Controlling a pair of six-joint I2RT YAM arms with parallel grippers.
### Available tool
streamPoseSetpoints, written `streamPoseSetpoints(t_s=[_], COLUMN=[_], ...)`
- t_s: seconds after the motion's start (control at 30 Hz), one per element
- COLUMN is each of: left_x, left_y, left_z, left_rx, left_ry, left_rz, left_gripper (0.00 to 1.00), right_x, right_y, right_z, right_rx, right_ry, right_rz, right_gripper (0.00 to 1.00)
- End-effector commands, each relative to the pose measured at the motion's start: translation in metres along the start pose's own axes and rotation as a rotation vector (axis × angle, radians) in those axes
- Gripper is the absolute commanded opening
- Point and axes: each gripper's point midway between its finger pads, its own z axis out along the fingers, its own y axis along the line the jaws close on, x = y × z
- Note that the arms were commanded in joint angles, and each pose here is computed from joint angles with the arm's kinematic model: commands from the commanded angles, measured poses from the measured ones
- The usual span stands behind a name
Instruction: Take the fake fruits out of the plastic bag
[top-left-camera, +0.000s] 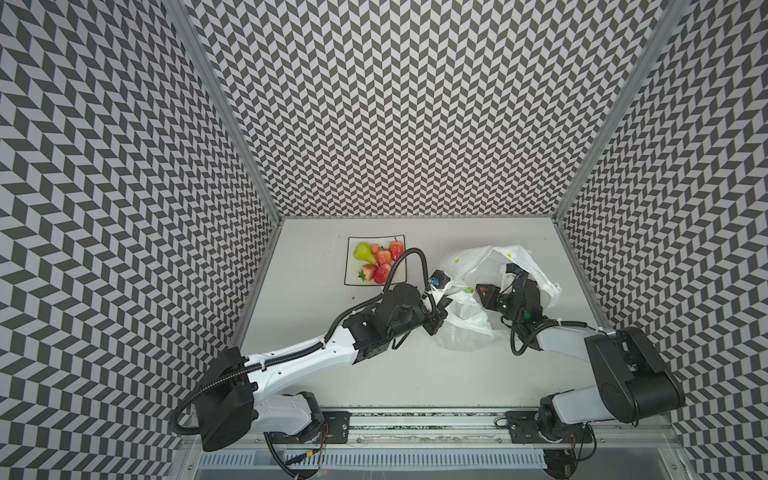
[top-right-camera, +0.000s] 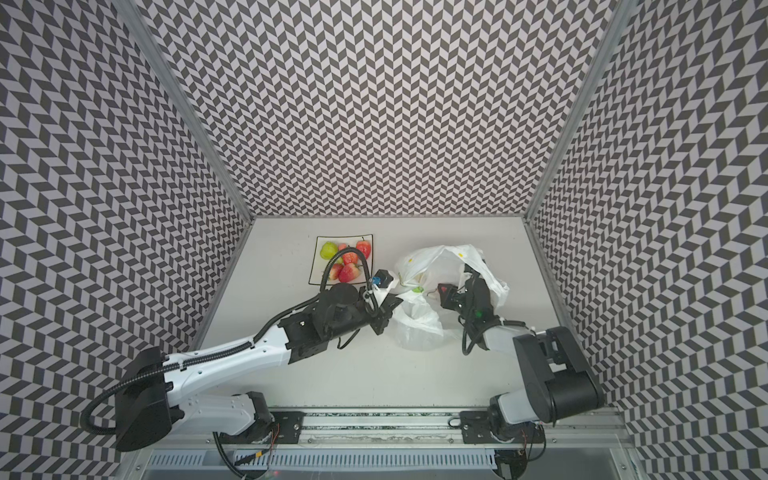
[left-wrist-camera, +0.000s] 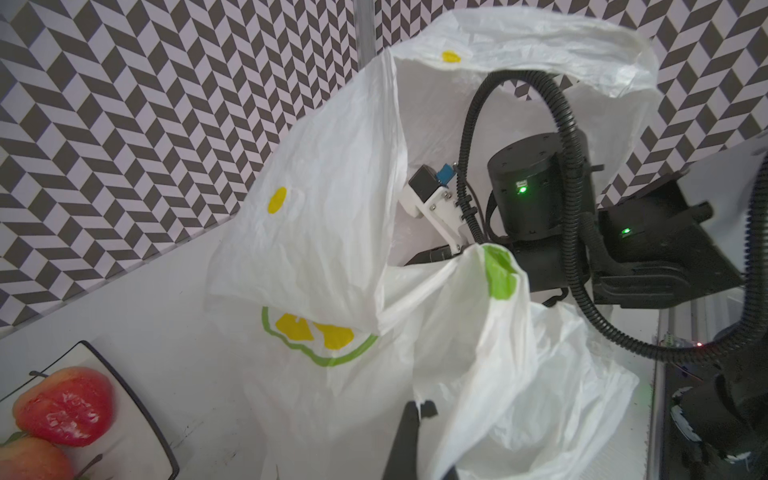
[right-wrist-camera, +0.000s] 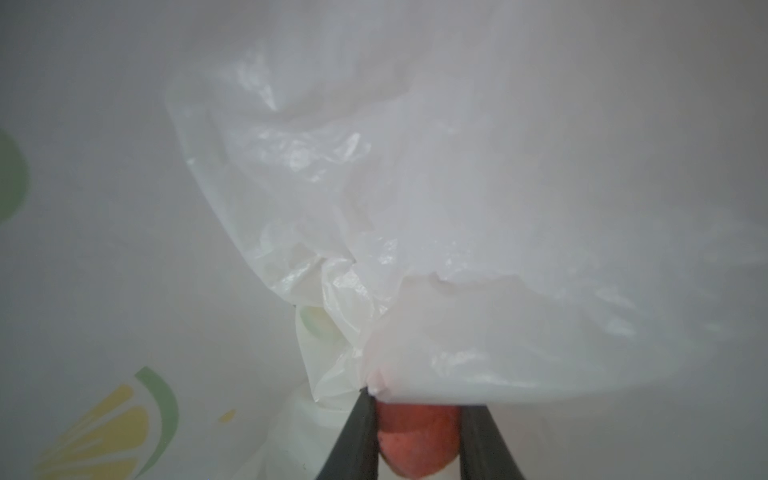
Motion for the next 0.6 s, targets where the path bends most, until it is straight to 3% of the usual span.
streamPoseSetpoints(t_s=[0.0,0.13,0.3,0.47,0.57], left_x=[0.002,0.033,0.069,0.073,0.064], left_y=[0.015,0.028,0.041,0.056,0.068], left_z=[0.002,-0.001,-0.001,0.018,0.032], left_rx=[-0.069,-0.137,-0.189,-0.263,-0.316], left_ry=[0.043,0.134,0.220,0.255,0.253], left_rz=[0.009,0.070,0.146,0.164,0.149], left_gripper=[0.00,0.00,0.00,0.00,0.00], right_x=[-0.028,-0.043,-0.062,-0.054,-0.037], right_y=[0.029,0.035,0.025,0.026,0.011], right_z=[-0.010,-0.022,-0.039,-0.050,-0.051], right_rx=[-0.105,-0.115,-0.097,-0.082,-0.019], right_ry=[-0.089,-0.118,-0.107,-0.023,0.028], right_rz=[-0.178,-0.143,0.081,0.238,0.412], right_gripper=[0.15,0.15,0.14,0.13,0.14])
